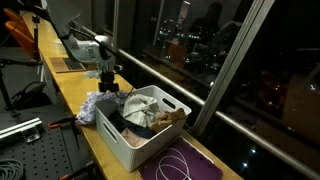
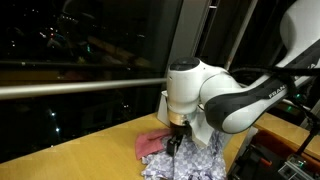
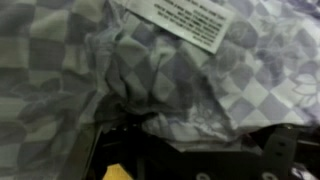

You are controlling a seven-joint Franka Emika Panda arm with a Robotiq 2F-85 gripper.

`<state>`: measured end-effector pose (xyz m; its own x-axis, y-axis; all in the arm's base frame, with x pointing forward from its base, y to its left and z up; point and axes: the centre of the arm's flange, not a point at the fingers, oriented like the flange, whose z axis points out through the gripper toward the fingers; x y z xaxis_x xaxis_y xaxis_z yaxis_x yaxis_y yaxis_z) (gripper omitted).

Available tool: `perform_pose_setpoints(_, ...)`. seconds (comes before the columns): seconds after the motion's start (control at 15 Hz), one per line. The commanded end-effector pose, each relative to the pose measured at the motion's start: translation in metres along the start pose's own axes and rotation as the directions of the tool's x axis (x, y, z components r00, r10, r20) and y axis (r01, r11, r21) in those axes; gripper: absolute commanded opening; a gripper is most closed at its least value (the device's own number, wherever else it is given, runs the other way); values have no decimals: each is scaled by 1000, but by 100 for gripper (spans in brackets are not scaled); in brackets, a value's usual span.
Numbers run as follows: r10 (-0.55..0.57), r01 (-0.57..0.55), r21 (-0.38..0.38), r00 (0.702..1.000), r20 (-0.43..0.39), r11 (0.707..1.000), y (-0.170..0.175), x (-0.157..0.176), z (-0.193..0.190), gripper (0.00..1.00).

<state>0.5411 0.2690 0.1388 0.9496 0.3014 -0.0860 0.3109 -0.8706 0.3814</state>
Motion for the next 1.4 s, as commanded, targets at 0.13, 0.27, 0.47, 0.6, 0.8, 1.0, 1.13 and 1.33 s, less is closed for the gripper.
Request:
perform_pose_setpoints(0.13, 6, -8, 54, 1000, 22, 999, -23, -4, 61, 100)
perform_pose_setpoints(0.27, 12, -14, 82, 1000, 20, 997, -31, -11, 70, 97)
perform_pose_setpoints(0.47, 40, -41, 125, 999, 6, 991, -33, -15, 59, 69)
perform_pose_setpoints(0.6, 58, -56, 151, 998, -6, 987, -36, -18, 48, 53)
perform_pose_setpoints(0.8, 84, -78, 198, 996, -25, 977, -42, -24, 32, 32)
perform_pose_setpoints(1.0, 111, -97, 235, 993, -44, 967, -47, -34, 14, 8)
perform_pose_setpoints(1.13, 127, -108, 250, 990, -61, 962, -50, -45, 0, 1)
perform_pose_setpoints(1.33, 154, -126, 264, 984, -86, 956, -51, -62, -24, 2)
